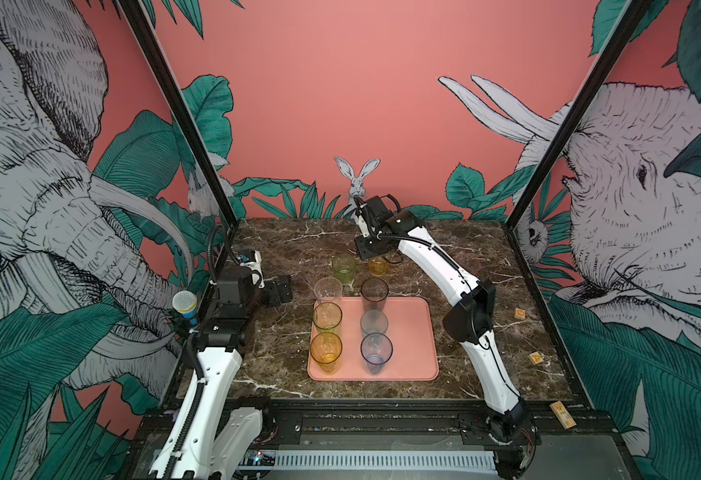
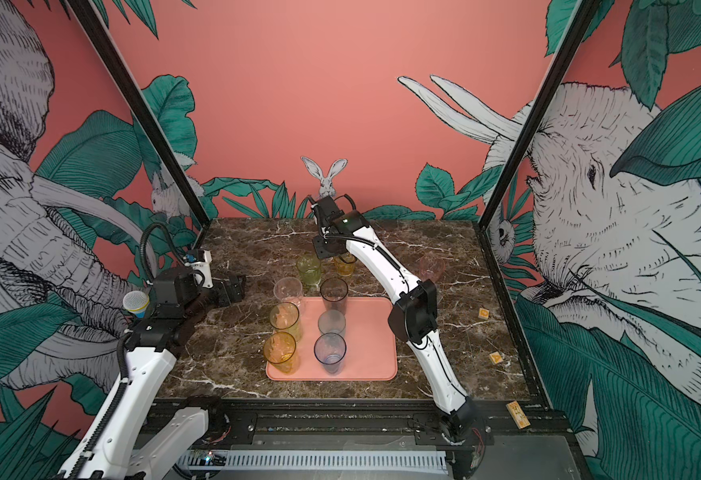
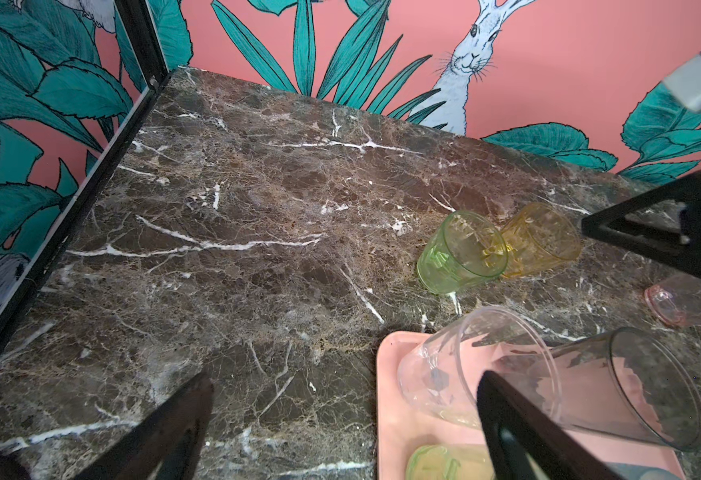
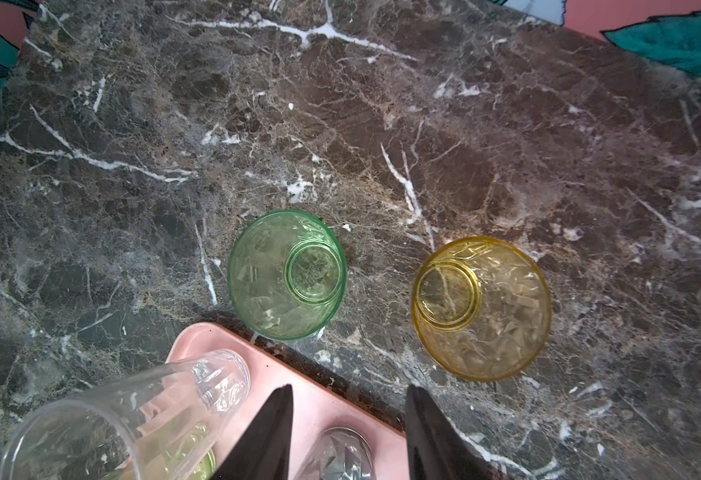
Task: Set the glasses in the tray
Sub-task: 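Raise the right gripper and move it over the green glass beyond the tray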
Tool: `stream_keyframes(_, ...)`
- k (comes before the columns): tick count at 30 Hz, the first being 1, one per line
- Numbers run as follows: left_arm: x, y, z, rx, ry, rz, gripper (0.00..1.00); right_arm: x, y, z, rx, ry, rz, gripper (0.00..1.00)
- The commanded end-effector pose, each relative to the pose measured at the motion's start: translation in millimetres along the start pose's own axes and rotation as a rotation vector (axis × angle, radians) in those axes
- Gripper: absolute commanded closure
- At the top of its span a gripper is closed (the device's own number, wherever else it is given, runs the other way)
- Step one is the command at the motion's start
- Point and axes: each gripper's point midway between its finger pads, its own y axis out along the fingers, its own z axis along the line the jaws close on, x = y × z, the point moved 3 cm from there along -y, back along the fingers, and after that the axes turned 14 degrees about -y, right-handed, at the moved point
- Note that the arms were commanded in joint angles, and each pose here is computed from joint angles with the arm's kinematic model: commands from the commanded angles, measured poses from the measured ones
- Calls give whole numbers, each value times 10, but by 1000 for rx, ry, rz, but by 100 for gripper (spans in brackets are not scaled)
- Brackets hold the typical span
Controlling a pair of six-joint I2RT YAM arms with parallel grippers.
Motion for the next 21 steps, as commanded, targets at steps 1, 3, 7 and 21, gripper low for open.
stream_keyframes(1,-72,2,21,-3,11,15,0,66,72,18,15,11,-24,54)
stream_keyframes(3,-83,19,18,-7,8,19,0,68,152,27,20,18,-25,55)
stream_keyframes(7,-95,50,26,-7,2,23,0,70,278,38,28,29,-25,57)
stream_keyframes(21,-66,28,37,3,9,7,1,75,601,49,26,58,-26,61)
